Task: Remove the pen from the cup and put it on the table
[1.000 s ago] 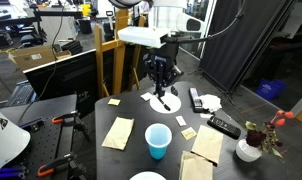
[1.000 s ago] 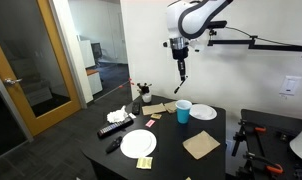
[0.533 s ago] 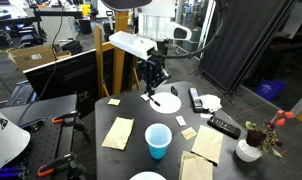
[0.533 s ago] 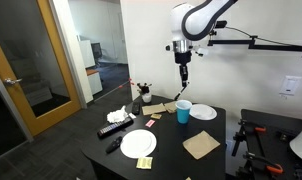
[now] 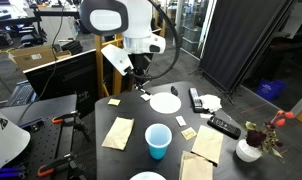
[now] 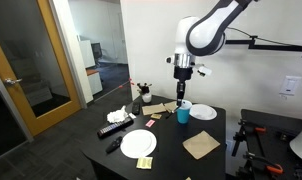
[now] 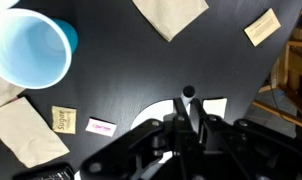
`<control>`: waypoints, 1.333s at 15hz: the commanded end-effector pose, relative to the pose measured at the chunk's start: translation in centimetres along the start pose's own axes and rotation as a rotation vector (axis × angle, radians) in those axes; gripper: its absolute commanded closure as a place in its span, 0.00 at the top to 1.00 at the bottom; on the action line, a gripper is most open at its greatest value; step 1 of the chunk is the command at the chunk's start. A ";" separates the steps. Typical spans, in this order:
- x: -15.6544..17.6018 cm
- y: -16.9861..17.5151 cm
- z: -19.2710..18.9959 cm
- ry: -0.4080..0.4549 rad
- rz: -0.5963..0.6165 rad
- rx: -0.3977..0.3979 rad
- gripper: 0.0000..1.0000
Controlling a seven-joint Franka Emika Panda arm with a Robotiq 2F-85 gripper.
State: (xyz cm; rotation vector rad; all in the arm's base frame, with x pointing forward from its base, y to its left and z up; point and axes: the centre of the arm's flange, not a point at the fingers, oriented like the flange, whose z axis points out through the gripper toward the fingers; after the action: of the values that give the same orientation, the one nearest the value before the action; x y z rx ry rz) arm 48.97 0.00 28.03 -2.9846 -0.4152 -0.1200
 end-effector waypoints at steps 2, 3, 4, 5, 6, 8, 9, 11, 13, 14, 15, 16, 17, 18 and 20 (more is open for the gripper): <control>-1.5 -4.2 2.9 0.138 0.095 0.022 0.03; -1.6 -4.8 3.4 0.172 0.126 0.014 0.03; -1.6 -5.3 3.8 0.208 0.161 -0.002 0.03; -1.6 -5.8 4.2 0.248 0.198 -0.019 0.03; -1.5 -6.2 4.7 0.288 0.238 -0.043 0.03; -0.9 -6.7 5.6 0.354 0.313 -0.090 0.03; -0.6 -6.8 6.2 0.380 0.353 -0.115 0.03; 0.0 -6.7 7.3 0.426 0.432 -0.157 0.03; 0.5 -5.8 8.8 0.450 0.513 -0.188 0.03; 0.5 -5.3 9.6 0.449 0.540 -0.205 0.03; 0.6 -4.9 10.3 0.448 0.567 -0.220 0.03; 1.0 -4.6 11.0 0.443 0.588 -0.228 0.03; 1.4 -4.4 11.7 0.444 0.604 -0.234 0.03; 1.9 -4.3 12.2 0.448 0.613 -0.239 0.03; 3.0 -4.2 13.1 0.461 0.628 -0.251 0.03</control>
State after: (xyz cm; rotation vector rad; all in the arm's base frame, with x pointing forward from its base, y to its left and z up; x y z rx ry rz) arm 48.72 5.18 16.47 -3.0242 0.5288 -0.7541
